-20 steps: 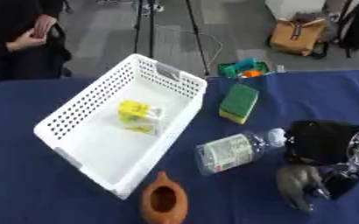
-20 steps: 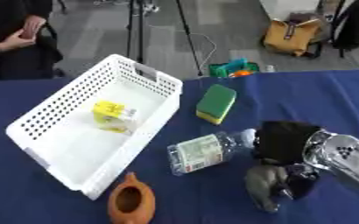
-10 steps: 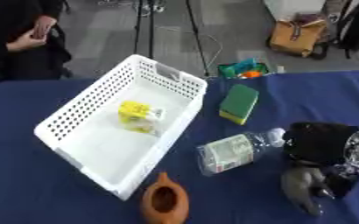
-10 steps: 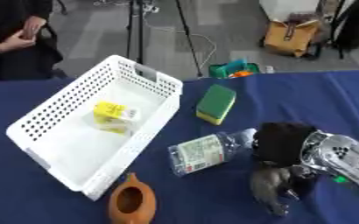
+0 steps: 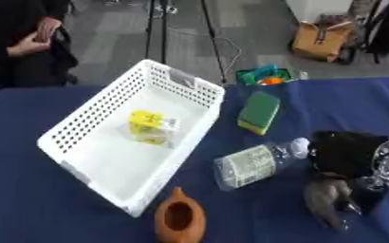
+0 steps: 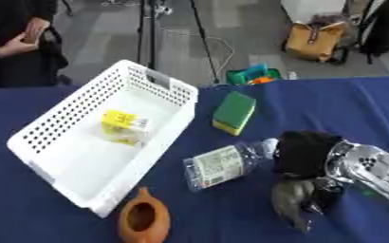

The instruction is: Pick up objects on the table and place them in the box.

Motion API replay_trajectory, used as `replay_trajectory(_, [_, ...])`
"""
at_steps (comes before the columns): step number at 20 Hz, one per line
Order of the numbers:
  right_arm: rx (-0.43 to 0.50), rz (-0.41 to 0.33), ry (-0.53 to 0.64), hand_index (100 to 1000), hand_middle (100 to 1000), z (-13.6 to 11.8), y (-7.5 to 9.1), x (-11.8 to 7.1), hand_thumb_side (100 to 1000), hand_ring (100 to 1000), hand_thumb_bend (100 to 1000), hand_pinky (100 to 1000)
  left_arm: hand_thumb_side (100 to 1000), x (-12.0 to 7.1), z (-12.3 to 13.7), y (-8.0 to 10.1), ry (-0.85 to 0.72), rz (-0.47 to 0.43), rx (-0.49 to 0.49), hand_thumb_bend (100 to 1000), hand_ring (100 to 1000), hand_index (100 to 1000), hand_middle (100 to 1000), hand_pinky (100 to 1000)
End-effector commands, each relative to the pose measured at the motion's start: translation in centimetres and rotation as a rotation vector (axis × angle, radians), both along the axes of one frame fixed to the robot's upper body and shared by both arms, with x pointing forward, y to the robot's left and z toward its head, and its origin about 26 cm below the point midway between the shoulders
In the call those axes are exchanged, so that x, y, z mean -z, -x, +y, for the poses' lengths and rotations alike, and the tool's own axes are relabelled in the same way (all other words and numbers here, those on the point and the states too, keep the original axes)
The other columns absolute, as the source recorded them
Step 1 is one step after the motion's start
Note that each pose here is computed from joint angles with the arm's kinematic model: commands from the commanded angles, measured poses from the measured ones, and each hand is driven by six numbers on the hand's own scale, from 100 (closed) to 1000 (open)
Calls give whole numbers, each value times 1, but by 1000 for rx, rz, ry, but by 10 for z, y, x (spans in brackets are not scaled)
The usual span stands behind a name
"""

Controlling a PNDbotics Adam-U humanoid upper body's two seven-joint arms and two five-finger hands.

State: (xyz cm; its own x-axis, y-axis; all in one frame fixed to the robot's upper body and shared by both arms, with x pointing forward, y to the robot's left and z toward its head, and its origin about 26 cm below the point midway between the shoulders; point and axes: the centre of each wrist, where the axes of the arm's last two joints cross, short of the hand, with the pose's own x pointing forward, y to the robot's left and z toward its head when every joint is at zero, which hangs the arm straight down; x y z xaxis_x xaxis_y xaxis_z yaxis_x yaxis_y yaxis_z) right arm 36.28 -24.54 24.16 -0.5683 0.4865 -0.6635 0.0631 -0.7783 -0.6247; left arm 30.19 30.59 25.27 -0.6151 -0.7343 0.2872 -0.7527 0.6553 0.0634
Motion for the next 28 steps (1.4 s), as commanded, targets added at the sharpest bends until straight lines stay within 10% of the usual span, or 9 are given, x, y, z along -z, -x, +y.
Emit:
replay_trajectory(1, [1,-14,-26,528,463,-3,0,-4,442,879,303,1000,922,-9,2,3,-12,-29,-11,100,665,788,740,582])
replay_trajectory(28, [-84,-76,-103,425,411,17,31,-38,457,856,134,997,922,-10,3,3,-20,-27,-16,100,666,789,742,583])
